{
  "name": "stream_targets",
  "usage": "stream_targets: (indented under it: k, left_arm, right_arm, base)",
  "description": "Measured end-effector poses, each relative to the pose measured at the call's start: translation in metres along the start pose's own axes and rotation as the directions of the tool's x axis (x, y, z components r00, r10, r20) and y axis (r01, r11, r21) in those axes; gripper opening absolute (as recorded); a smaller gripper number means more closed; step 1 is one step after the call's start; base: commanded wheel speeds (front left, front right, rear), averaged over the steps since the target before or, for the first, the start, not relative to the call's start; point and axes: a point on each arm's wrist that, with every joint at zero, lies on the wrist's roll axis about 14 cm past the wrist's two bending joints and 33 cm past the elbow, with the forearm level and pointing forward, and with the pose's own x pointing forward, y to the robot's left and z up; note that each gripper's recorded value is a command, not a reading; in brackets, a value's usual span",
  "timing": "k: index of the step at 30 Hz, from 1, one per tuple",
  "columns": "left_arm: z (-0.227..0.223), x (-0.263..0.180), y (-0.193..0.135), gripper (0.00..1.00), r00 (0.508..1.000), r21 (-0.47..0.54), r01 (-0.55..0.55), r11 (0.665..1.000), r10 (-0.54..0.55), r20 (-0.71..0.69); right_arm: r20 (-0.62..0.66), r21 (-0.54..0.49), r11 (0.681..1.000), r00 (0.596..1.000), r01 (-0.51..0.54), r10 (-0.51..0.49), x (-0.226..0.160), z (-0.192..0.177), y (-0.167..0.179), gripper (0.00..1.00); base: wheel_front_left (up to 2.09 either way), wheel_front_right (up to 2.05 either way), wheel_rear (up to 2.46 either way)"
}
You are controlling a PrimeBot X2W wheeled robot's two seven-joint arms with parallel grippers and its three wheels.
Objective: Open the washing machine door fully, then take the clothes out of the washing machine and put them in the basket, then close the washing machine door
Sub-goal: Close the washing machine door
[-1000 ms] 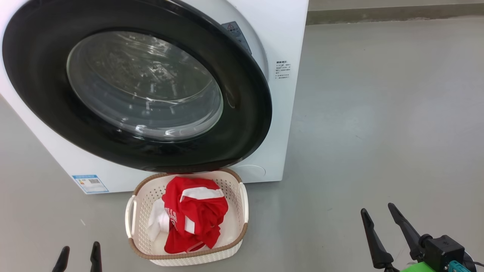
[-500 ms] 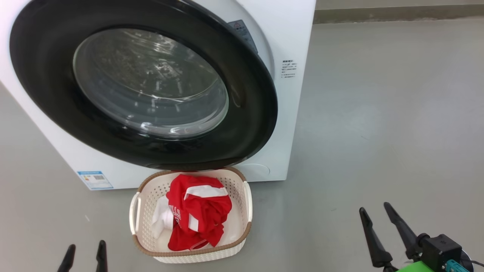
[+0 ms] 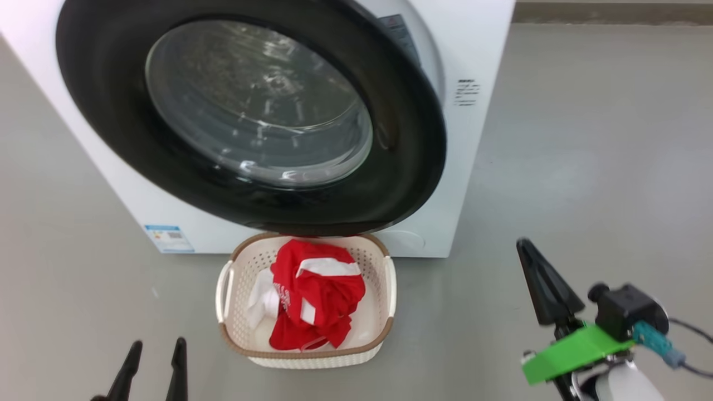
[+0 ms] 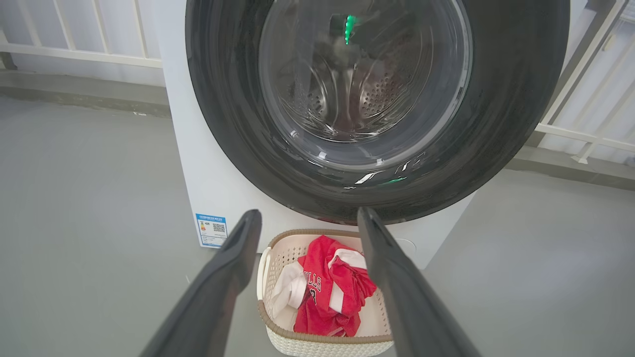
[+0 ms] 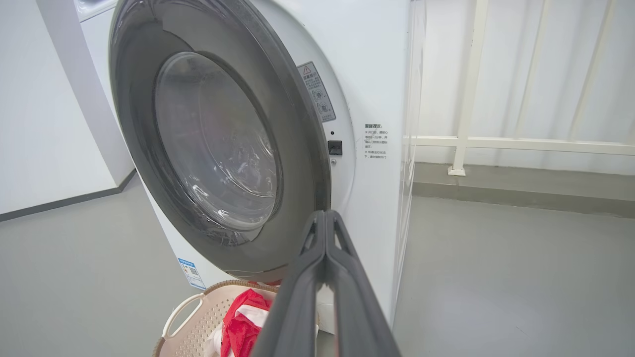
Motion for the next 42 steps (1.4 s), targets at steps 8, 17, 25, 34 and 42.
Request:
stream_targets:
  k: [8,17,25,34,42]
  left_arm:
    - [-0.001,-0.001,0.005,1.00,0.999,-0.012,-0.033,0.999,0.033,0.000]
    - [-0.001,0.013,0.003,1.00,0.999,-0.023,-0.039,0.999,0.039,0.000]
    - [-0.002,0.034,0.001,1.00,0.999,-0.032,-0.042,0.999,0.042,-0.003]
    - [-0.011,0.049,0.002,1.00,0.998,-0.040,-0.056,0.998,0.055,-0.027]
    - [-0.016,0.057,0.009,1.00,0.996,-0.036,-0.077,0.996,0.076,-0.039]
  right_arm:
    - [0.027,-0.006,0.994,0.993,-0.112,0.112,0.042,0.007,0.031,0.00]
    - [0.045,0.014,0.986,0.985,-0.169,0.168,0.086,0.009,0.046,0.00]
    - [0.020,0.030,0.982,0.983,-0.184,0.183,0.122,-0.009,0.046,0.00]
    - [0.003,0.041,0.983,0.983,-0.181,0.181,0.155,-0.026,0.038,0.00]
    - [0.015,0.060,0.981,0.983,-0.183,0.183,0.181,-0.035,0.037,0.00]
  base:
    - [0.00,0.00,0.00]
    - [0.00,0.00,0.00]
    - [0.00,0.00,0.00]
    - [0.00,0.00,0.00]
    - [0.00,0.00,0.00]
